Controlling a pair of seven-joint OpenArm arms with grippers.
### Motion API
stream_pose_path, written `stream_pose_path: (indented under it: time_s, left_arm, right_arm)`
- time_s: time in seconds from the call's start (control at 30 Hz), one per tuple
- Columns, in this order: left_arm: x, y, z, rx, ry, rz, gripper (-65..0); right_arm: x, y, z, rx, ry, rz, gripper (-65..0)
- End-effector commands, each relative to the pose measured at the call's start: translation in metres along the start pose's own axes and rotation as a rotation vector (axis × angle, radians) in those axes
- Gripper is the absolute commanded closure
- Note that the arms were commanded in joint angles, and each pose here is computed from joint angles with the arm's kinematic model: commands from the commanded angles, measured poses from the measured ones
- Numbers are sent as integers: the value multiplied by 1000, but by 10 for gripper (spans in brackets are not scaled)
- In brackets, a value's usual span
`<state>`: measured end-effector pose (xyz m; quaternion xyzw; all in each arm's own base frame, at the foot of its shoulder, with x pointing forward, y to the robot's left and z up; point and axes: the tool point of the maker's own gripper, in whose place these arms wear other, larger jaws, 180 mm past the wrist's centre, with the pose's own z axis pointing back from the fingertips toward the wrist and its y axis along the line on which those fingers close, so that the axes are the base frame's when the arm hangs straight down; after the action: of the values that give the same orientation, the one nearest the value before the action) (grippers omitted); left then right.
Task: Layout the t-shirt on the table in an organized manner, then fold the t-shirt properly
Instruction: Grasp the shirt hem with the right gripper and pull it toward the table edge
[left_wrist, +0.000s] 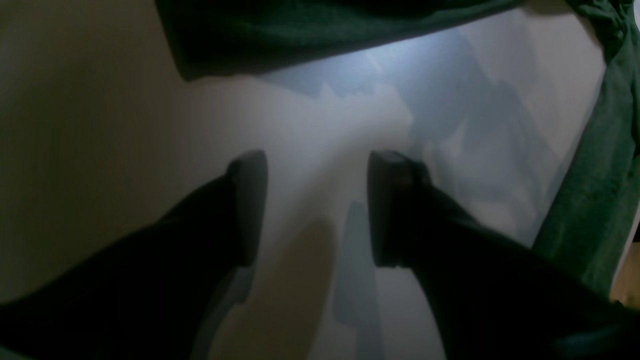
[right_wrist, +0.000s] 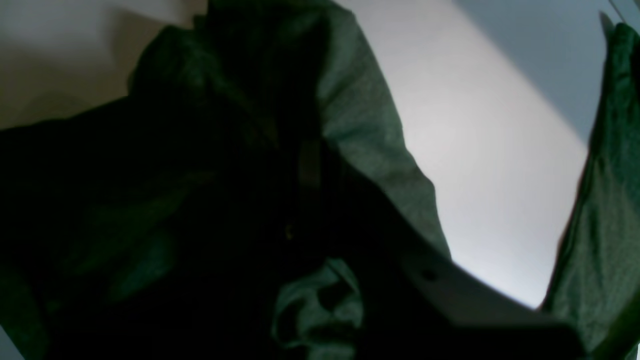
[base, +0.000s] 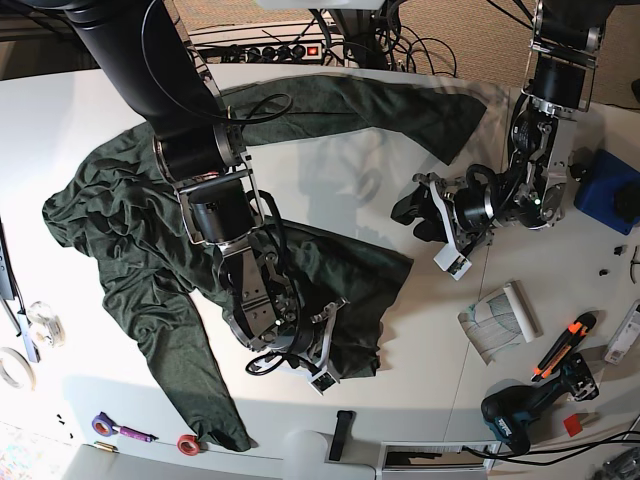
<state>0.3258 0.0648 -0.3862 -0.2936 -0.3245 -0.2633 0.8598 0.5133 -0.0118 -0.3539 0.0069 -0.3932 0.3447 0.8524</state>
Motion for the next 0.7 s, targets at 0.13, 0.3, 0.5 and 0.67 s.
stream_pose_path:
  time_s: [0.13,0.3,0.5,0.67]
  left_arm:
    - [12,3,4,5,-26,-20,-306]
    - [12,3,4,5,-26,-20,-306]
    - [15,4,4,9,-41,-24,-306]
    - [25,8,5,35,-99,-51,-306]
  right_arm:
    - [33,-15,8,-30,-68,10,-76]
    - [36,-16,8,-37,-86,6,-57]
    - [47,-36,15,-142,-121,-37,0]
    - [84,-57,40,-237,-220,-54,0]
